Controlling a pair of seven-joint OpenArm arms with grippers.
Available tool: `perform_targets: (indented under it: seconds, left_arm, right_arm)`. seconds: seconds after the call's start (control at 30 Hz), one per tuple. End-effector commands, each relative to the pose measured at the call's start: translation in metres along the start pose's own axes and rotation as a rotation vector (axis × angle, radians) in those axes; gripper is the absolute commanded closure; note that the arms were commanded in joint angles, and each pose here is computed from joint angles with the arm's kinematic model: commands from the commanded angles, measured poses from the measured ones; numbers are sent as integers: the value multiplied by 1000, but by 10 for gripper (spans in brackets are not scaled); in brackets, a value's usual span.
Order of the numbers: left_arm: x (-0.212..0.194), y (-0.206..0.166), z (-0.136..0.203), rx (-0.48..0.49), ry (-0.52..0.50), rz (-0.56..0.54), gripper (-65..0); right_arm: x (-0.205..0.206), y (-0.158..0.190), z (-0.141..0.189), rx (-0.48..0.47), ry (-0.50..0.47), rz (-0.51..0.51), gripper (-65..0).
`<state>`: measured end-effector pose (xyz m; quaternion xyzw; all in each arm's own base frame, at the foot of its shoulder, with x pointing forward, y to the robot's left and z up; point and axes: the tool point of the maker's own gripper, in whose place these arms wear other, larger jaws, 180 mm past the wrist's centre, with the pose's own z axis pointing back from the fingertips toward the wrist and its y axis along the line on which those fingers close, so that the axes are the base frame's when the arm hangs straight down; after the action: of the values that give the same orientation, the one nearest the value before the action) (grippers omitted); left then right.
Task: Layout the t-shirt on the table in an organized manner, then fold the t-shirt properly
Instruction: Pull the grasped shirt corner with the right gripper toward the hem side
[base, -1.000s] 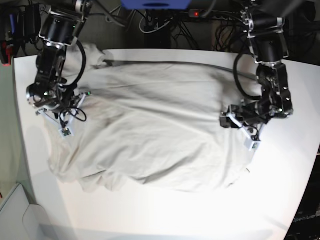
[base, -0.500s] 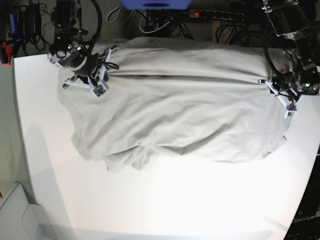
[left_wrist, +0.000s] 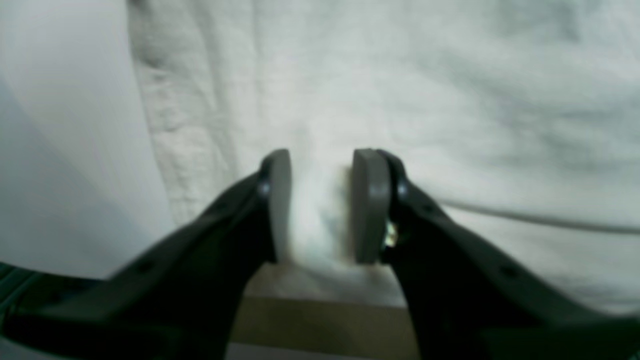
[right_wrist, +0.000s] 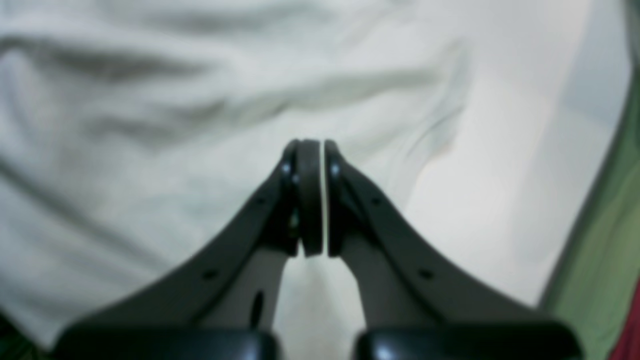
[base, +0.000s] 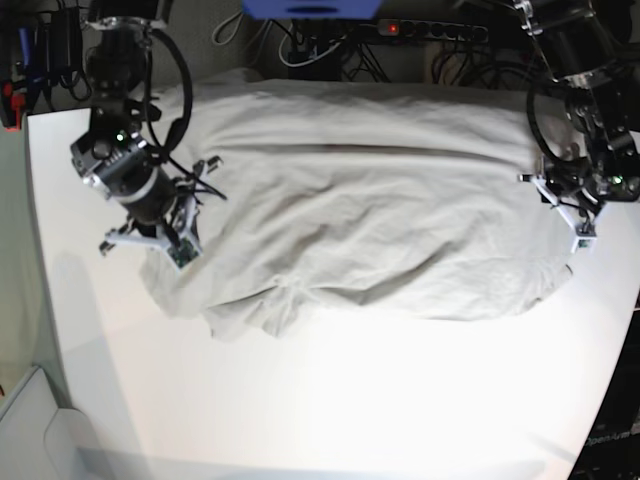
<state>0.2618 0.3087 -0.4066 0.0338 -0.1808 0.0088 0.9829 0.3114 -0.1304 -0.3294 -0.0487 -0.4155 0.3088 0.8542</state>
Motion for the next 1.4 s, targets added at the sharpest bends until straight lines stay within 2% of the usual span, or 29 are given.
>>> perform_targets:
  seconds: [0.0, 0.1, 0.2, 0.3, 0.43, 0.57, 0.83, 1.03, 1.27, 1.37]
  left_arm:
    - [13, 7, 6, 16, -36, -3, -208]
    - [11, -2, 3, -1, -35, 5, -208]
    - [10, -7, 1, -8, -31, 9, -208]
    - [9, -15, -2, -24, -30, 14, -208]
    - [18, -17, 0, -29, -48, 16, -208]
    - [18, -19, -1, -33, -48, 20, -208]
    - [15, -19, -2, -33, -40, 18, -208]
    - [13, -17, -2, -31, -38, 24, -208]
    - [13, -18, -2, -33, -38, 24, -208]
    - [12, -23, -3, -43, -38, 28, -208]
  right_arm:
    - [26, -11, 0, -27, -75, 2, 0]
    - [57, -26, -21, -28, -105, -21, 0]
    - [67, -42, -53, 1, -42, -48, 0]
    - [72, -46, -89, 70, 8, -83, 0]
    - [76, -39, -127, 173, 35, -136, 0]
    - [73, -25, -150, 252, 28, -189, 0]
    - [78, -10, -168, 320, -48, -265, 0]
    - [84, -16, -174, 322, -154, -327, 0]
    - [67, -29, -180, 316, -189, -404, 0]
    - [72, -32, -179, 310, -232, -381, 0]
